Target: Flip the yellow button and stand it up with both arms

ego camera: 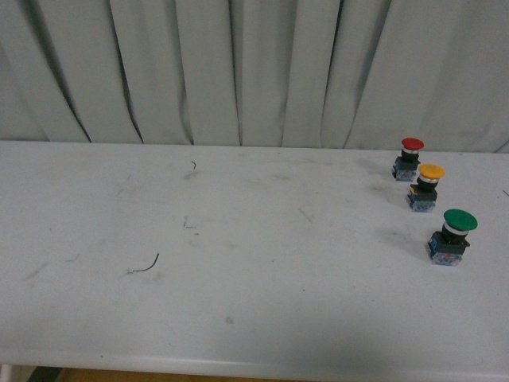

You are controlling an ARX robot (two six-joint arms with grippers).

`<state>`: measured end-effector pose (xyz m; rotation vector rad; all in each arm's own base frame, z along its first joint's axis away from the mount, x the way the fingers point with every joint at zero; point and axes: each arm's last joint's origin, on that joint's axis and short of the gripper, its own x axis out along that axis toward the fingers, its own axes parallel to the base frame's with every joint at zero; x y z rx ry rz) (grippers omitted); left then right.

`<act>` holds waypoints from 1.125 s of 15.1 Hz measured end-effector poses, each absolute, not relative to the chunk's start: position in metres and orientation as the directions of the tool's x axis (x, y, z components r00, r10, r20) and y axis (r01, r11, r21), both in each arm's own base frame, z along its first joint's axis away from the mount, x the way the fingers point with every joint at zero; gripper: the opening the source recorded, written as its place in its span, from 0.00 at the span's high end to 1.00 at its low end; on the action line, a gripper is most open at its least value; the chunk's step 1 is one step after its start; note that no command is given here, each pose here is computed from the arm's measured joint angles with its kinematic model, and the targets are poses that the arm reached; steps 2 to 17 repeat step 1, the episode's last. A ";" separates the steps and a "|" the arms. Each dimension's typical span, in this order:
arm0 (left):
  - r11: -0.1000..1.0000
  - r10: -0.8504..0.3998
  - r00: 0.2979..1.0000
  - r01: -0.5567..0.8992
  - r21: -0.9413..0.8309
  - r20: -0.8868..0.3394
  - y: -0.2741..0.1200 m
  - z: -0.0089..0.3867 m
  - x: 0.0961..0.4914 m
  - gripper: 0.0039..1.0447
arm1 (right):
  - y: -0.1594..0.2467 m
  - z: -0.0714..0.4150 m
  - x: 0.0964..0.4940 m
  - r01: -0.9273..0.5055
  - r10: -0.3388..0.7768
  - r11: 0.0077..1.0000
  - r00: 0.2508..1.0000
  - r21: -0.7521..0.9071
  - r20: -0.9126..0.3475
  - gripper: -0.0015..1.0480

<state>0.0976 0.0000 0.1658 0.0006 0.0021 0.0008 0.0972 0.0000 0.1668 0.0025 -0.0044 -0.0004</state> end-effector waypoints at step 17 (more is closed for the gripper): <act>1.000 0.001 1.000 -0.001 0.001 -0.002 0.000 0.166 0.098 0.06 | 0.000 0.167 0.097 0.000 0.000 1.000 1.000 0.002 0.004 0.06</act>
